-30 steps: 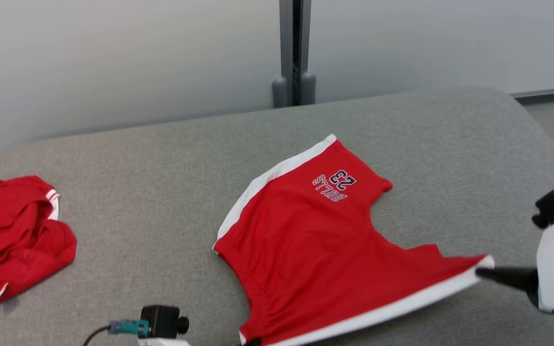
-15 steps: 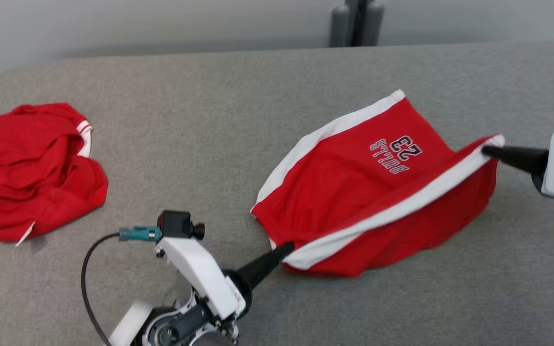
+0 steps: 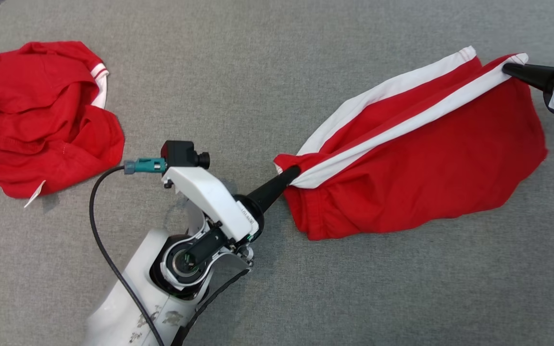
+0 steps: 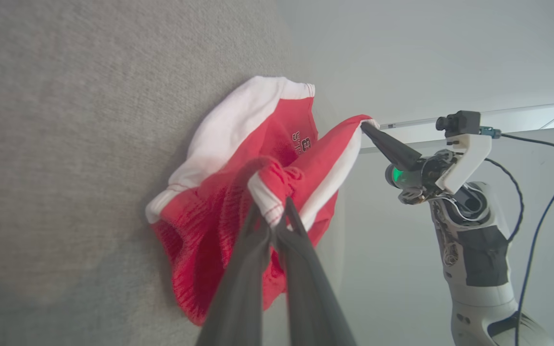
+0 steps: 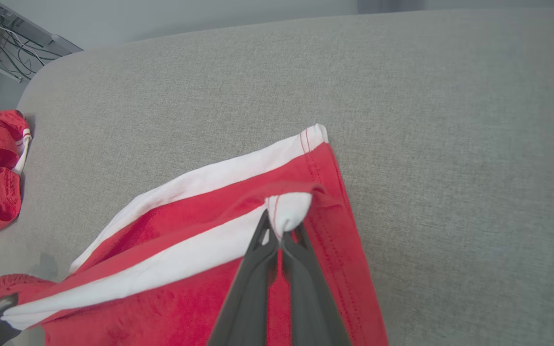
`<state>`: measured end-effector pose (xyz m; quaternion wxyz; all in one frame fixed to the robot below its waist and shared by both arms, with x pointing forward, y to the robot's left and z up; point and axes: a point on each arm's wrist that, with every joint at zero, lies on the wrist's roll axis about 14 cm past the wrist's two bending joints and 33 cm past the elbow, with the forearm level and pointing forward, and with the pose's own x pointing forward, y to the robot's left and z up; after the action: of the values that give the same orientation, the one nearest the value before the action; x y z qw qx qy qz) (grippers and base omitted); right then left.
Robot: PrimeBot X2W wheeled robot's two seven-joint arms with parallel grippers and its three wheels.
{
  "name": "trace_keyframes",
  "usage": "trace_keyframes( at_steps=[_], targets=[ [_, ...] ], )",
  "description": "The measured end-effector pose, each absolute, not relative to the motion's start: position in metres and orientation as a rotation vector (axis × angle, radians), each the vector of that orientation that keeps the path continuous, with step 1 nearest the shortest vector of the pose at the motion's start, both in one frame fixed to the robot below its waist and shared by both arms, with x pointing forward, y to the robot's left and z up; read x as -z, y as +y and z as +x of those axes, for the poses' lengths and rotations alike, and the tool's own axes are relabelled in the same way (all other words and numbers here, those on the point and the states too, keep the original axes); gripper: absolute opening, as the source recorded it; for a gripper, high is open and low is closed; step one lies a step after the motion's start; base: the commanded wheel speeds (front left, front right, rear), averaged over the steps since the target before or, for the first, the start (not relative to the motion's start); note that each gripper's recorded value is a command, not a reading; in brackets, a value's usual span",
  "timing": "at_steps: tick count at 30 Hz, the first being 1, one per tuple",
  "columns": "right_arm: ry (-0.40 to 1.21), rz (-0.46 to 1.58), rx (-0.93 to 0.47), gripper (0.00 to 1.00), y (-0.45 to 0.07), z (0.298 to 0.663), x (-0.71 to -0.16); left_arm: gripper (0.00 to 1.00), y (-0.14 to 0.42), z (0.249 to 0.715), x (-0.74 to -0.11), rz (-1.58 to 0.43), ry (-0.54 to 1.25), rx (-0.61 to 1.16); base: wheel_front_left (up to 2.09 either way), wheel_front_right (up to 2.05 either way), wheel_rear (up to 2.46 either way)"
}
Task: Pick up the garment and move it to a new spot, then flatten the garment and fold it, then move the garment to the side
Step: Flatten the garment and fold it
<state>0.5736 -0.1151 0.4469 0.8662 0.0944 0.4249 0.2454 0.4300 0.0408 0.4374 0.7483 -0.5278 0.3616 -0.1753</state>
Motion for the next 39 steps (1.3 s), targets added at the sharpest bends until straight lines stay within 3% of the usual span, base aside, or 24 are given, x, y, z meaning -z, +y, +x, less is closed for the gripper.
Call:
trace_keyframes(
  at_steps=[26, 27, 28, 29, 30, 31, 34, 36, 39],
  targets=[
    [0.924, 0.271, -0.474, 0.0, -0.089, 0.611, -0.398, 0.0, 0.052, 0.462, -0.407, -1.187, 0.768, 0.302, 0.0, 0.0, 0.0],
    [0.925, 0.274, -0.471, 0.3, -0.089, 0.611, -0.398, 0.0, 0.052, 0.462, -0.407, -1.187, 0.767, 0.302, 0.0, 0.0, 0.0],
    [0.91, 0.276, -0.461, 1.0, -0.091, 0.613, -0.398, 0.0, 0.052, 0.462, -0.407, -1.188, 0.767, 0.302, 0.0, 0.0, 0.0],
    [0.893, 0.279, -0.446, 1.0, -0.094, 0.616, -0.398, 0.32, 0.052, 0.463, -0.408, -1.189, 0.763, 0.301, 0.0, 0.0, 0.0],
    [0.876, 0.289, -0.433, 1.0, -0.096, 0.619, -0.399, 0.85, 0.052, 0.464, -0.408, -1.191, 0.762, 0.301, 0.0, 0.0, 0.0],
    [0.869, 0.298, -0.427, 1.0, -0.096, 0.62, -0.399, 1.0, 0.053, 0.465, -0.409, -1.191, 0.757, 0.297, 0.0, 0.0, 0.0],
    [0.832, 0.312, -0.424, 1.0, -0.092, 0.624, -0.404, 1.0, 0.054, 0.469, -0.411, -1.187, 0.744, 0.289, 0.0, 0.0, 0.0],
    [0.648, 0.289, -0.378, 1.0, -0.098, 0.639, -0.428, 1.0, 0.079, 0.489, -0.414, -1.104, 0.609, 0.163, 0.0, 0.0, 0.0],
    [0.563, 0.302, -0.38, 1.0, -0.098, 0.638, -0.444, 1.0, 0.084, 0.494, -0.426, -0.979, 0.518, 0.169, 0.0, 0.0, 0.0]
  ],
)
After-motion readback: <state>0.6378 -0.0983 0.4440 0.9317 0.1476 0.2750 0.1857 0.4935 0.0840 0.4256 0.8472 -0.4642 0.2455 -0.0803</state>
